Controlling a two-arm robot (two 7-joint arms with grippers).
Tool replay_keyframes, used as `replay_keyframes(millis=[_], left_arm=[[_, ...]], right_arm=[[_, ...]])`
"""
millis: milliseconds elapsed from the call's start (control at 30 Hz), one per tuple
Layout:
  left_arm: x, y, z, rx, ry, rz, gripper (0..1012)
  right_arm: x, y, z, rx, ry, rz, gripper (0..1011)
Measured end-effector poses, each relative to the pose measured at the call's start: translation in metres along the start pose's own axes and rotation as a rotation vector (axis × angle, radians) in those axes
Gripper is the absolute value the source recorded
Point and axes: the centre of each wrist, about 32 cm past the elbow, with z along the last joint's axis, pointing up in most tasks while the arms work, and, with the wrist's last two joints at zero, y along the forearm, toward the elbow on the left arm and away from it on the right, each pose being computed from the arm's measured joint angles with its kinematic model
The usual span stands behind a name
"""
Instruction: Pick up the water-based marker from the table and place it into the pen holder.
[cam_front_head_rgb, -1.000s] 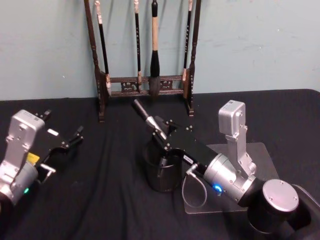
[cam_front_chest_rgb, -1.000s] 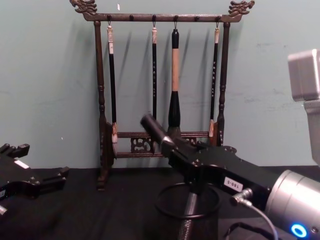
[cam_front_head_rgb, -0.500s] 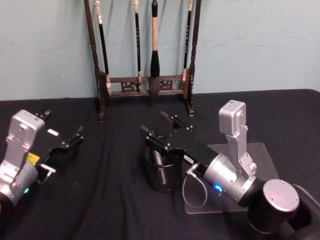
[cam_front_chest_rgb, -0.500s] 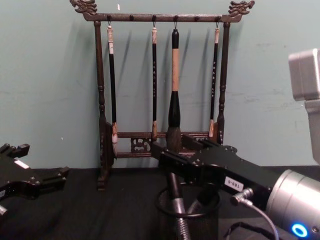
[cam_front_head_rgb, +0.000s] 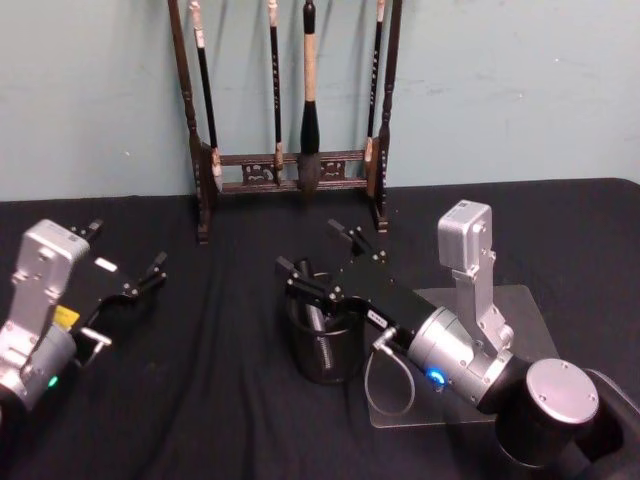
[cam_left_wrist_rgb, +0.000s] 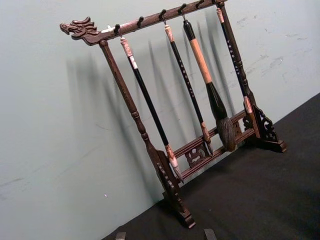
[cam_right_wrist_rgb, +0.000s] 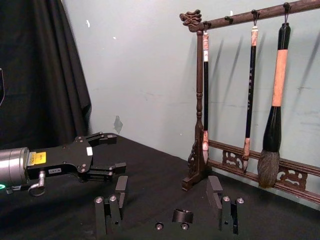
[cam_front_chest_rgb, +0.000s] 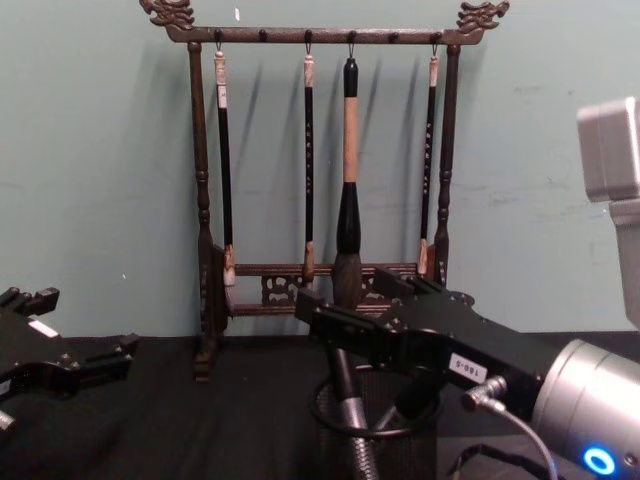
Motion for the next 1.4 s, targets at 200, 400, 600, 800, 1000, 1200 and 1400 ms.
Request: replay_keyframes(millis=[200,400,600,800,1000,1200,1400], left_arm=[[0.0,0.0,0.0,0.0,0.0,0.0,1009],[0.0,0.0,0.0,0.0,0.0,0.0,1009],[0.0,0.0,0.0,0.0,0.0,0.0,1009],[0.0,0.0,0.0,0.0,0.0,0.0,1009],[0.0,0.0,0.0,0.0,0.0,0.0,1009],[0.0,0.0,0.0,0.0,0.0,0.0,1009],[0.0,0.0,0.0,0.0,0.0,0.0,1009]], right_arm=[[0.0,-0.001,0.001,-0.001,0.0,-0.001,1002],[-0.001,-0.008,0.006,-0.018,0.0,-0.029,1002],[0.0,-0.017,0.012,-0.028,0.0,-0.071,1002],[0.002,-0.027,0.014,-0.034,-0.002,-0.112,1002],[0.005,-0.037,0.015,-0.038,-0.007,-0.153,1002],[0.008,-0.045,0.014,-0.04,-0.009,-0.193,1002],[0.012,-0.051,0.014,-0.037,-0.012,-0.227,1002]])
